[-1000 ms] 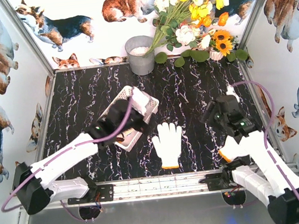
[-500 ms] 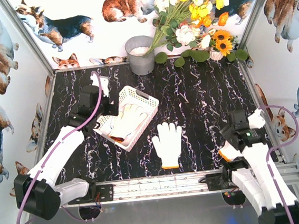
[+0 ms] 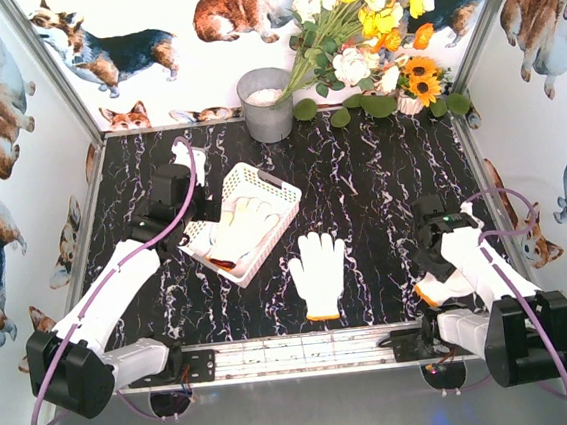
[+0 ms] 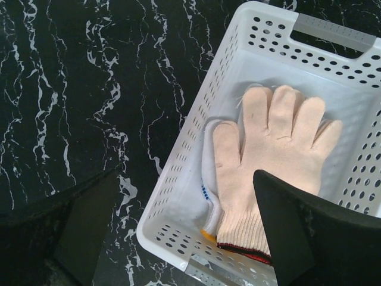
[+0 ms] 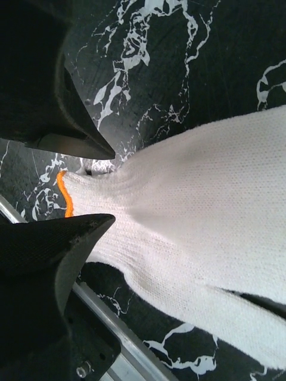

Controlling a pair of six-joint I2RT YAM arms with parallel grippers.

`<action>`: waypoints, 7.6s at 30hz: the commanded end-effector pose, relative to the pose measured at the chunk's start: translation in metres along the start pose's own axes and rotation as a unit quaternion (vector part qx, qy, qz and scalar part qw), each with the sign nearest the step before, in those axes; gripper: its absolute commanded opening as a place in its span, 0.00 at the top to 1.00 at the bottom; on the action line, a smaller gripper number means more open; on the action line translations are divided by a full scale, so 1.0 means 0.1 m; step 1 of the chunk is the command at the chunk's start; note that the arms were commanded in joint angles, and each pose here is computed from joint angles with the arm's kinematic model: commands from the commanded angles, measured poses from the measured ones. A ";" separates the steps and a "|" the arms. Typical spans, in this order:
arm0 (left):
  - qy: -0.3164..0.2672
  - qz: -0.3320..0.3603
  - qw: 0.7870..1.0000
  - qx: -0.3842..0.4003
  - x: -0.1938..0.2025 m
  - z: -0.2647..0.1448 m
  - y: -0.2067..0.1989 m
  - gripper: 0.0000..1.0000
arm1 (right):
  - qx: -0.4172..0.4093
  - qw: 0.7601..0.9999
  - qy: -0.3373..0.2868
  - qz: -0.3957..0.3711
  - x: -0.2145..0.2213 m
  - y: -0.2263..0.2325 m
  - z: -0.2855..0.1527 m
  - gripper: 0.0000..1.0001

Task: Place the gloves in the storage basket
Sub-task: Pick up the glove at the corner of the board, then place the glove at the center of the board, then turn over the glove at the center of the board.

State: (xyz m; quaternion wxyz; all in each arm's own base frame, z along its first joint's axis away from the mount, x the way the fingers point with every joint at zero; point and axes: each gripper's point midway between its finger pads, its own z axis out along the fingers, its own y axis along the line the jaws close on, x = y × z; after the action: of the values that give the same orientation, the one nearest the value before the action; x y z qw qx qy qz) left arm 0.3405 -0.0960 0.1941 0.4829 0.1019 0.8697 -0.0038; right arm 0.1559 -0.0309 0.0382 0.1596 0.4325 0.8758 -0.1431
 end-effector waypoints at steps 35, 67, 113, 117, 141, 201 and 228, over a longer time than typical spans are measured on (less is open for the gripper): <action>-0.025 0.006 1.000 -0.016 -0.08 -0.10 0.10 0.11 | -0.298 0.931 0.046 -0.205 0.47 1.35 -0.73 1.00; 0.039 -0.133 0.948 0.287 0.40 -0.52 -2.06 0.27 | -0.377 0.889 0.075 -0.250 1.24 1.30 -1.27 0.55; 0.038 -0.003 0.960 0.278 1.05 -0.80 -3.29 0.34 | -0.488 0.858 0.154 -0.049 1.04 1.57 -1.26 1.00; 0.039 0.004 0.958 0.284 1.09 -0.80 -3.37 0.30 | -0.498 0.852 0.161 -0.023 0.99 1.60 -1.37 1.00; 0.048 0.042 0.968 0.243 1.28 -0.59 -3.42 0.40 | -0.510 0.847 0.149 0.005 0.82 1.63 -1.61 1.00; 0.139 -0.260 0.889 0.350 1.38 -0.37 -3.27 0.64 | -0.557 0.808 0.128 -0.142 1.15 1.37 -1.42 0.46; 0.179 -0.270 0.879 0.349 1.61 -0.27 -3.26 0.69 | -0.488 0.843 0.177 -0.145 1.45 1.30 -0.82 0.60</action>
State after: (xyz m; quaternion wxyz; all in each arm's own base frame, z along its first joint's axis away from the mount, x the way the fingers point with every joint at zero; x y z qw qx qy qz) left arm 0.1745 -0.3813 0.0427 0.2329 0.0264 0.8802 -0.4127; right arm 0.1543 0.1734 0.0315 0.1524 0.2074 0.9040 0.3414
